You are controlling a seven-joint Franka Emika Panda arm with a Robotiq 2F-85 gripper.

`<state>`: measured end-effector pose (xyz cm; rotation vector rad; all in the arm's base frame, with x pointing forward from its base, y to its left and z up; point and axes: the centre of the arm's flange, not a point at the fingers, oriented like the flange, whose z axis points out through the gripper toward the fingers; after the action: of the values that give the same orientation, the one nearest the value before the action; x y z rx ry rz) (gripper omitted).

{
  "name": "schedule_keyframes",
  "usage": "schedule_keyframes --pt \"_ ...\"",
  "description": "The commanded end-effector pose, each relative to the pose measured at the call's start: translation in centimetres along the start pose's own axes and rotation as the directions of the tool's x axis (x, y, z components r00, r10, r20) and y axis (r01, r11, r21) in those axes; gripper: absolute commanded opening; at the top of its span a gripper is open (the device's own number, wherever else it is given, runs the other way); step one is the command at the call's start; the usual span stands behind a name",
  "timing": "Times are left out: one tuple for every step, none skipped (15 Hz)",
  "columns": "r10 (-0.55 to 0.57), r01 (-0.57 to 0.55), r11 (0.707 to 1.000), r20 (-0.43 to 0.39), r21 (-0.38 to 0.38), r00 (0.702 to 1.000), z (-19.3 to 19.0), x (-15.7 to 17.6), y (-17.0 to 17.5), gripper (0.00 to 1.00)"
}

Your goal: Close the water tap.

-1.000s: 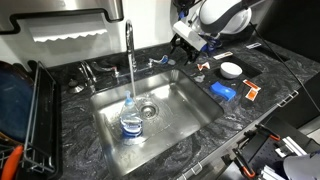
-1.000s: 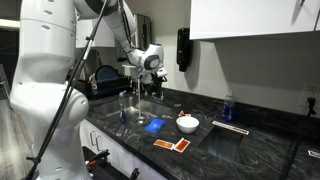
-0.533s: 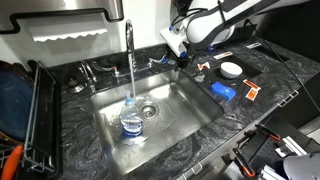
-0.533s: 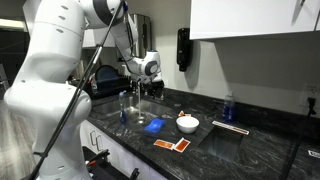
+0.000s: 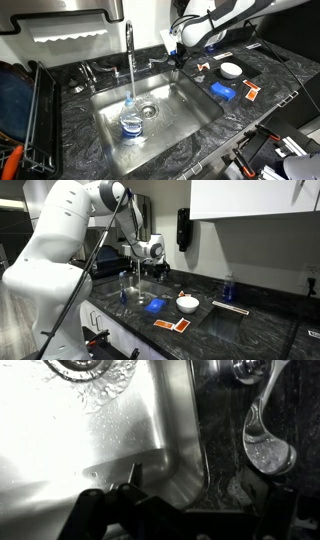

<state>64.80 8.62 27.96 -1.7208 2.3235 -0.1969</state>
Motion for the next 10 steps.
schedule_keyframes --pt "0.068 -0.067 0.997 -0.023 0.028 0.997 1.8 0.6 -2.7 1.0" --pt "0.066 -0.065 0.998 -0.019 0.009 0.998 1.9 0.7 -2.8 1.0" --pt "0.057 -0.057 0.998 -0.014 -0.004 0.998 1.8 0.7 -2.7 1.0" --pt "0.042 -0.042 0.999 -0.009 -0.023 0.999 1.3 0.7 -2.3 1.0" --pt "0.04 -0.04 0.999 -0.004 -0.028 0.999 1.0 0.5 -2.2 1.0" --pt "0.042 -0.042 0.999 -0.001 -0.006 0.999 0.7 0.3 -2.2 1.0" --pt "0.05 -0.05 0.999 0.014 0.015 0.999 0.5 0.1 -2.4 1.0" --pt "0.058 -0.059 0.998 0.037 0.036 0.998 0.3 0.0 -2.7 1.0" --pt "0.063 -0.066 0.996 0.055 0.051 0.997 0.1 -0.2 -2.9 1.0" --pt "0.071 -0.075 0.995 0.07 0.069 0.995 -0.2 -0.4 -3.1 1.0"
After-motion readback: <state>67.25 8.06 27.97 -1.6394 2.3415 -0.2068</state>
